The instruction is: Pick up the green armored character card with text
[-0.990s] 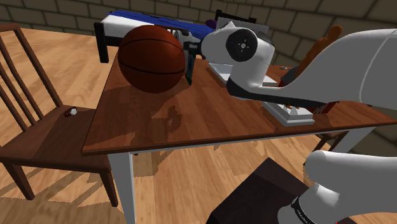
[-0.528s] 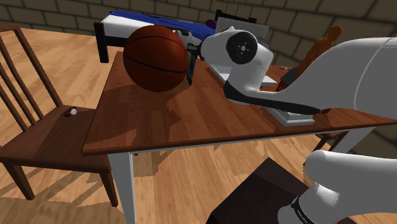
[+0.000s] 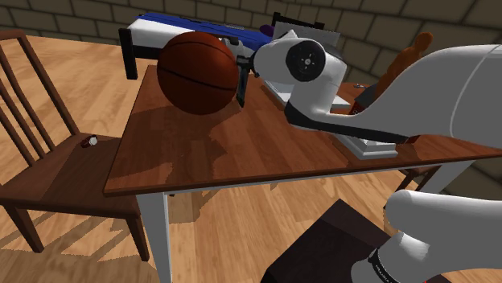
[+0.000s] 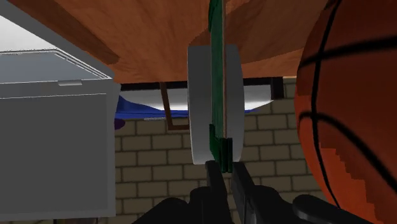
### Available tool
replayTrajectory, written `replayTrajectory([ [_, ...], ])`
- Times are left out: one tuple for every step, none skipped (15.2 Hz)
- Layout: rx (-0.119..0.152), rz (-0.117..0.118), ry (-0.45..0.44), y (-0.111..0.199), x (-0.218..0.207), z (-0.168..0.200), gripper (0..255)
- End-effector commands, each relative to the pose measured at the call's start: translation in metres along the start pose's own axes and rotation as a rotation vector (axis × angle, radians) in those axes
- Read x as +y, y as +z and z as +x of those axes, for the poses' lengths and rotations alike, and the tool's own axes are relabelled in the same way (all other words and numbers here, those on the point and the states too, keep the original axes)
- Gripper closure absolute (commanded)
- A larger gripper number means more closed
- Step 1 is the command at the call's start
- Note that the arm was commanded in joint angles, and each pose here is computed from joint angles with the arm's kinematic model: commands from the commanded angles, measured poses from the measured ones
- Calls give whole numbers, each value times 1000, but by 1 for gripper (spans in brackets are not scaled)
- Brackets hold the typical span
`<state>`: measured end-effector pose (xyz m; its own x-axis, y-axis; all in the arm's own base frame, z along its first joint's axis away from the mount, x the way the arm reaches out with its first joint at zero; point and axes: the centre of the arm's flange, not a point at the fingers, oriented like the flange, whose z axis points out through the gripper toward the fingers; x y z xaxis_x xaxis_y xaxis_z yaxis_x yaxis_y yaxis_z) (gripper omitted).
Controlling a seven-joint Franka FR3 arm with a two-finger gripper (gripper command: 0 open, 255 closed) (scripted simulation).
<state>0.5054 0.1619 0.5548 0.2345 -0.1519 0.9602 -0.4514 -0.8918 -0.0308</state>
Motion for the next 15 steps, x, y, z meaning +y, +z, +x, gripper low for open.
replayTrajectory([
  [-14,6,-34,-1,-7,-4,255],
  [-14,6,-34,-2,-7,1,255],
  [-14,6,-34,-4,-7,6,255],
  [-14,6,-34,-5,-7,11,255],
  [-14,6,-34,-7,-7,16,255],
  [-14,6,-34,-8,-7,21,255],
  [-14,6,-34,-10,-8,26,255],
  [-14,6,-34,-11,-8,31,255],
  [-14,6,-34,-13,-8,36,255],
  [-14,6,-34,-14,-8,41,255],
  [-14,6,-34,-16,-8,47,255],
  [-14,6,-34,-17,-8,52,255],
  [-14,6,-34,-19,-9,57,255],
  [-14,6,-34,-19,-9,57,255],
  [-14,6,-34,-19,-9,57,255],
])
